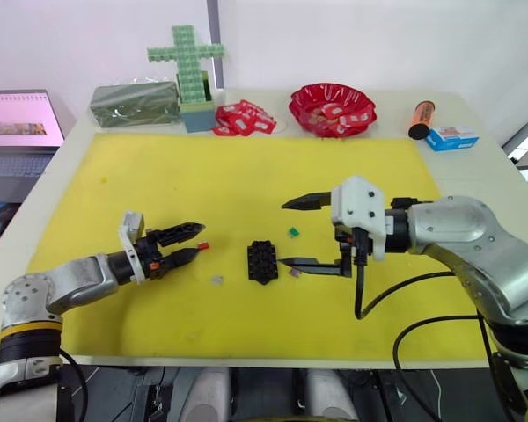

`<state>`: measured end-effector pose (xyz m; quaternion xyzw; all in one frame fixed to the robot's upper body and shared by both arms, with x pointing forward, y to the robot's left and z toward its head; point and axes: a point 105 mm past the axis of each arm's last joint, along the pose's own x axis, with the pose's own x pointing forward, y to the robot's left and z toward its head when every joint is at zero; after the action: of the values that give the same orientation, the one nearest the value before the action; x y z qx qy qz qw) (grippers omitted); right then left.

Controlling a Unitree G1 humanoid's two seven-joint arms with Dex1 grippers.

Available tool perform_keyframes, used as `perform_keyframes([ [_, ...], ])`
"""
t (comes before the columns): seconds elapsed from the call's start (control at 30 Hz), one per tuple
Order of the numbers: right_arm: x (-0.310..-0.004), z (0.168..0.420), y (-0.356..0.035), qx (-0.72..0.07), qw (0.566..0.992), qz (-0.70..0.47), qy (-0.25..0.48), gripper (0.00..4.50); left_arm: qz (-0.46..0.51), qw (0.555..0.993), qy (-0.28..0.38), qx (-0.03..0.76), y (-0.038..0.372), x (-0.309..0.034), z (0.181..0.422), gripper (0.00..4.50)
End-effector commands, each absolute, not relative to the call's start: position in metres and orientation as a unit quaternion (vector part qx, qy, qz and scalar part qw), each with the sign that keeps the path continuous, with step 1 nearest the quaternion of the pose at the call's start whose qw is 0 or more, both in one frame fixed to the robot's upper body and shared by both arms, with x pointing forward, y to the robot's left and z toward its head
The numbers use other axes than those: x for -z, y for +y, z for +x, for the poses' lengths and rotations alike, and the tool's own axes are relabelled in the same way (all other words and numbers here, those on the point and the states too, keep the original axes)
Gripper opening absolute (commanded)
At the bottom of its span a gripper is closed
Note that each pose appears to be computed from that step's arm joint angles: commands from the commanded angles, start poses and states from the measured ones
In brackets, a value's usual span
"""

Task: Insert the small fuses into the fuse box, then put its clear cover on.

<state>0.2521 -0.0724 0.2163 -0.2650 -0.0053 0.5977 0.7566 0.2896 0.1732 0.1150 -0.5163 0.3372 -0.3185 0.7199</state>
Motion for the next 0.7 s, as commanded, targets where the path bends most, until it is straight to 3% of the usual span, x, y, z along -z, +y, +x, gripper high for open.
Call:
perform_keyframes([
  [0.03,-0.231,0.249,-0.072,-0.593,0.756,-0.276,-0.036,4.48,-0.511,0.712,0.35,0.331,0.159,-0.115,0.288,4.5],
  [0.2,-0.23,0.249,-0.072,-0.591,0.757,-0.277,-0.036,4.48,-0.513,0.714,0.355,0.32,0.163,-0.111,0.29,4.5],
  [0.4,-0.23,0.249,-0.073,-0.589,0.758,-0.277,-0.036,4.48,-0.504,0.741,0.383,0.222,0.182,-0.074,0.293,4.5],
  [0.6,-0.229,0.249,-0.073,-0.588,0.759,-0.277,-0.036,4.48,-0.496,0.743,0.389,0.227,0.179,-0.068,0.284,4.5],
  [0.7,-0.229,0.249,-0.073,-0.588,0.759,-0.277,-0.036,4.5,-0.496,0.748,0.388,0.209,0.182,-0.063,0.287,3.95],
])
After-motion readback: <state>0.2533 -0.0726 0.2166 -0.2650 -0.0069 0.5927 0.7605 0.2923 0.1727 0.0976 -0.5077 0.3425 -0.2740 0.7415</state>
